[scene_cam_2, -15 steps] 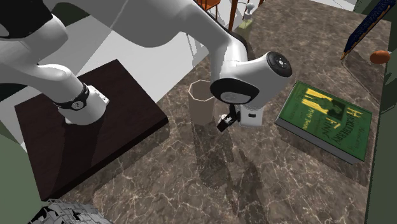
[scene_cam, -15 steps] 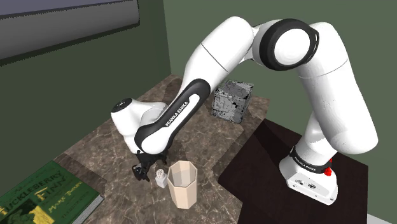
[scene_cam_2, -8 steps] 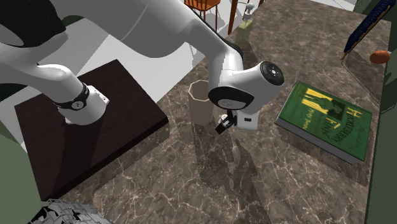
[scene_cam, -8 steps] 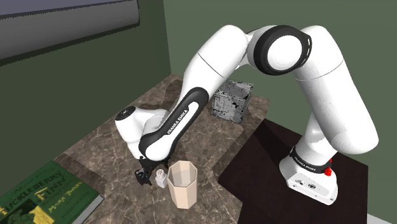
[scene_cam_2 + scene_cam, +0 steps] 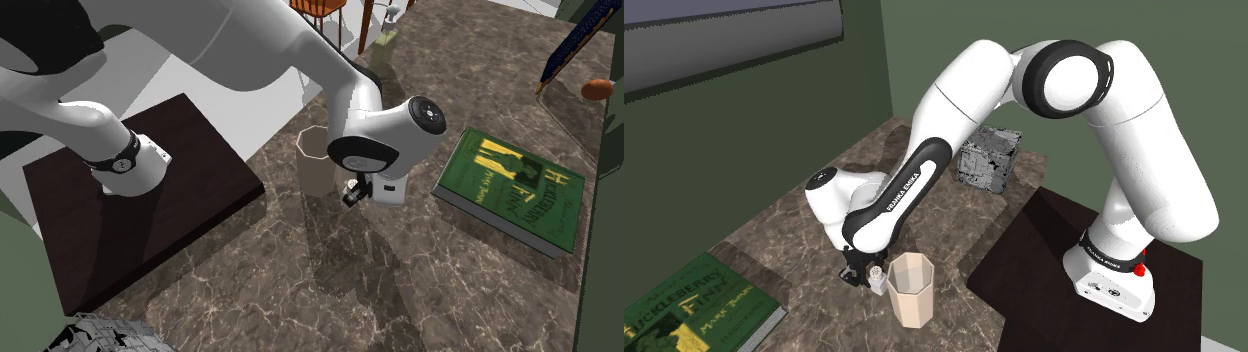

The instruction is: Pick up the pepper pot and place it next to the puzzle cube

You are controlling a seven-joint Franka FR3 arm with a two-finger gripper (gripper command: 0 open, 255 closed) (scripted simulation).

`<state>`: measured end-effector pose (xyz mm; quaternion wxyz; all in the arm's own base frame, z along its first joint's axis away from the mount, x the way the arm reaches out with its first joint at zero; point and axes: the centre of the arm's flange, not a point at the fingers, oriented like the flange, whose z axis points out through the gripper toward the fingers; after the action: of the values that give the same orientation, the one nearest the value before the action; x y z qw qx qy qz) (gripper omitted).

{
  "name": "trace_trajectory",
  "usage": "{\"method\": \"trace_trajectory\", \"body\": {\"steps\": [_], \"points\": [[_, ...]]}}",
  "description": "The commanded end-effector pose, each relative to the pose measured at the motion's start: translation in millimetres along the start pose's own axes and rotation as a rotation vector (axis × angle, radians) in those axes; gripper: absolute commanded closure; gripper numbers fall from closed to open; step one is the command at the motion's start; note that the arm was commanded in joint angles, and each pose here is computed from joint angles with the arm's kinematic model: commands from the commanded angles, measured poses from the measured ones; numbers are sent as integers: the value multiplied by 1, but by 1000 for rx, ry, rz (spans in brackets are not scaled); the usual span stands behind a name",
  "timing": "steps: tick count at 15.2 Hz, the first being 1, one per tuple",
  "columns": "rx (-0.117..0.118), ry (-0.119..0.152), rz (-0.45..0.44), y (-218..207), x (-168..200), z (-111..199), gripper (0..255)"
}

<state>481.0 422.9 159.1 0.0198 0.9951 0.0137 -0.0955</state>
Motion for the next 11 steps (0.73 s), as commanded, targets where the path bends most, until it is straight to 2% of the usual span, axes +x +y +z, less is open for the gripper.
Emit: {"method": "trace_trajectory", "body": {"steps": [1,7,11], "points": [[0,0,0,0,0,0,255],[0,0,0,0,0,0,255],[0,0,0,1,-4,-21,255]]}}
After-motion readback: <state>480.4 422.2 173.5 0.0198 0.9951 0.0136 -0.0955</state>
